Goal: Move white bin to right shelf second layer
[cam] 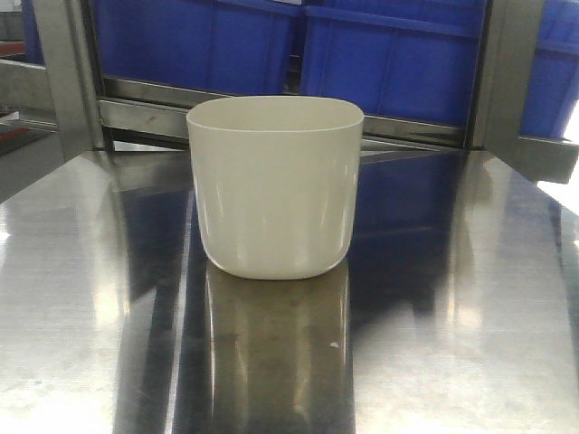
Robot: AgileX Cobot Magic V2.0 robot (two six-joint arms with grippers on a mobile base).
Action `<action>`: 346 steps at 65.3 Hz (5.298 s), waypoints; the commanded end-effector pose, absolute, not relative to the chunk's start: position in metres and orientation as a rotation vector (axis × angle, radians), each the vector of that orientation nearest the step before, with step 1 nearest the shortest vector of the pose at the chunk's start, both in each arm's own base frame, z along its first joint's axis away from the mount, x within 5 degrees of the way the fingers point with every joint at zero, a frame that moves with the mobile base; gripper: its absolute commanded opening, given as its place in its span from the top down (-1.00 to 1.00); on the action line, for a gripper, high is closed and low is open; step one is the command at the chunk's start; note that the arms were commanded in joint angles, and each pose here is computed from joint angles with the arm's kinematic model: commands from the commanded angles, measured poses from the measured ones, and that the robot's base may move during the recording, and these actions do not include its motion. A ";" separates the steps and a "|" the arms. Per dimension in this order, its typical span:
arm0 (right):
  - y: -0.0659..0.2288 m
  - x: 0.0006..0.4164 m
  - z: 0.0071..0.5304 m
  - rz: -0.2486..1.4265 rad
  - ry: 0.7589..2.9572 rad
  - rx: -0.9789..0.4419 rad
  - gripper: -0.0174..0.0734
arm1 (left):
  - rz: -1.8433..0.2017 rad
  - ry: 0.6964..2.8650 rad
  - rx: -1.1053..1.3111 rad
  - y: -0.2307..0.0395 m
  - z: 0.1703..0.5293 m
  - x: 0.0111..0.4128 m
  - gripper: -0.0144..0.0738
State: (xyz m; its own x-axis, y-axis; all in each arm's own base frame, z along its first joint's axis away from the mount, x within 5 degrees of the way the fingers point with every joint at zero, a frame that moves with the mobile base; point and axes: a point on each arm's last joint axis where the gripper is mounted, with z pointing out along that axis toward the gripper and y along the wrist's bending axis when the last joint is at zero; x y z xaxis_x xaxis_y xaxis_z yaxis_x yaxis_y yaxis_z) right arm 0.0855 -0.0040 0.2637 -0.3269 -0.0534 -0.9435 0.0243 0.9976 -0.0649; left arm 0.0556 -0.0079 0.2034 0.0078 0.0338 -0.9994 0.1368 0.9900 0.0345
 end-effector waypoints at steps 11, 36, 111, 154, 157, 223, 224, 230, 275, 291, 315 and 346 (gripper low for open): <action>-0.006 0.118 0.294 -0.066 2.050 0.019 0.49 | -0.089 1.502 0.122 -0.008 0.199 0.056 0.48; -0.013 0.158 0.321 -0.063 2.222 0.333 0.48 | -0.089 1.502 0.122 -0.008 0.199 0.056 0.48; 0.036 0.217 0.351 -0.088 2.348 0.313 -0.11 | -0.089 1.502 0.122 -0.008 0.199 0.056 0.48; 0.094 0.255 0.364 -0.002 2.478 0.363 -0.11 | -0.089 1.502 0.122 -0.008 0.199 0.056 0.48; 0.097 0.260 0.368 0.008 2.488 0.375 -0.11 | -0.089 1.502 0.122 -0.008 0.199 0.056 0.48; 0.214 0.321 0.360 0.192 2.644 0.066 -0.11 | -0.089 1.502 0.122 -0.008 0.199 0.056 0.48; 0.215 0.321 0.359 0.191 2.645 0.064 -0.11 | -0.089 1.502 0.122 -0.008 0.199 0.056 0.48; 0.217 0.324 0.351 0.167 2.669 0.056 -0.11 | -0.089 1.502 0.122 -0.008 0.199 0.056 0.48; 0.213 0.339 0.323 0.124 2.773 0.097 -0.11 | -0.089 1.502 0.122 -0.008 0.199 0.056 0.48; 0.214 0.338 0.317 0.097 2.801 0.096 -0.11 | -0.089 1.502 0.122 -0.008 0.199 0.056 0.48; 0.214 0.337 0.309 0.076 2.820 0.080 0.17 | -0.089 1.502 0.122 -0.008 0.199 0.056 0.48; 0.206 0.330 0.333 0.095 2.743 -0.026 0.50 | -0.089 1.502 0.122 -0.008 0.199 0.056 0.48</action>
State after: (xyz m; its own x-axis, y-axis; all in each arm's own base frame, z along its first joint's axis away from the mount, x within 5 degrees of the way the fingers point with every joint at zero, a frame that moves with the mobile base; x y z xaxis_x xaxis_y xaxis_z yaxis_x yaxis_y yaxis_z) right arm 0.3410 0.2179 0.2901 -0.9600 0.0439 -0.2766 0.0310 0.9982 0.0508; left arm 0.0556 -0.0079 0.2034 0.0078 0.0338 -0.9994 0.1368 0.9900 0.0345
